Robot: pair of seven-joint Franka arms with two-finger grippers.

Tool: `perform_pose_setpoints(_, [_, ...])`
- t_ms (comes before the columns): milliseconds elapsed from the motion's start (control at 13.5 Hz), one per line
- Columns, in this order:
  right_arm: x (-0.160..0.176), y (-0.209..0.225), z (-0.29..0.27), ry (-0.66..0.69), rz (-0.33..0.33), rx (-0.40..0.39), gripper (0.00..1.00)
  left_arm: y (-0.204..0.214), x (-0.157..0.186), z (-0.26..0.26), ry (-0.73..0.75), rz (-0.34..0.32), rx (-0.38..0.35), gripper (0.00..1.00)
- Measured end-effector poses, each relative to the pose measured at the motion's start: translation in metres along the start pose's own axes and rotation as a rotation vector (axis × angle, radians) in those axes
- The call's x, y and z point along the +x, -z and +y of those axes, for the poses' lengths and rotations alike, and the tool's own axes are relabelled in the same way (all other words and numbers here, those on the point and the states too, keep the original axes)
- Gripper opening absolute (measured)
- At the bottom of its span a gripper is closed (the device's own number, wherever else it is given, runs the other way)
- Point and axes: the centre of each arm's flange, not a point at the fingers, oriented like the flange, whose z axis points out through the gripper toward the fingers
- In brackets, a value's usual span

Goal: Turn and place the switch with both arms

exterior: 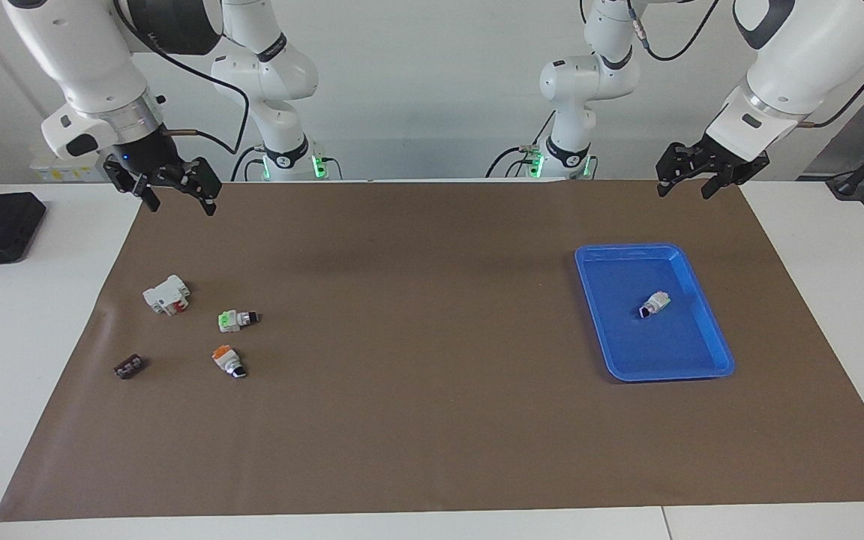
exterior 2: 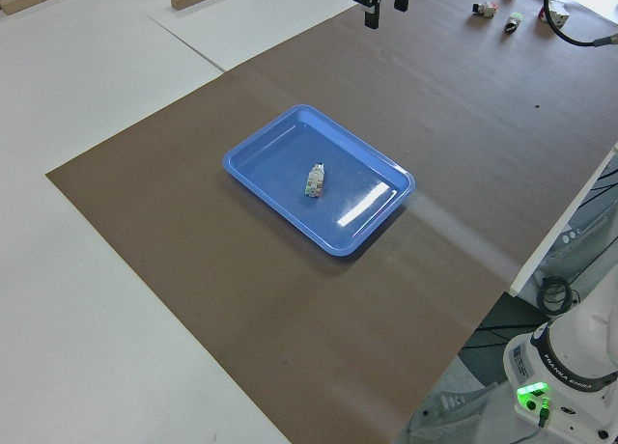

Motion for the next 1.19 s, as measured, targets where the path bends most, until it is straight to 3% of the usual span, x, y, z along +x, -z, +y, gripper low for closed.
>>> perform_pose_setpoints(74, [0.000,0.000,0.000,0.000,-0.004,0.000,1.00,0.008,-0.005,-0.001,0.003,0.016,0.002,1.00])
perform_pose_setpoints(520, [-0.008,0.014,-0.002,0.005,-0.034,-0.004,1.00,0.015,-0.008,-0.010,0.032,0.098,0.011,1.00])
perform_pose_setpoints(1189, [-0.009,0.017,-0.005,0.012,-0.030,-0.004,1.00,0.008,-0.011,-0.025,0.075,0.118,0.054,1.00])
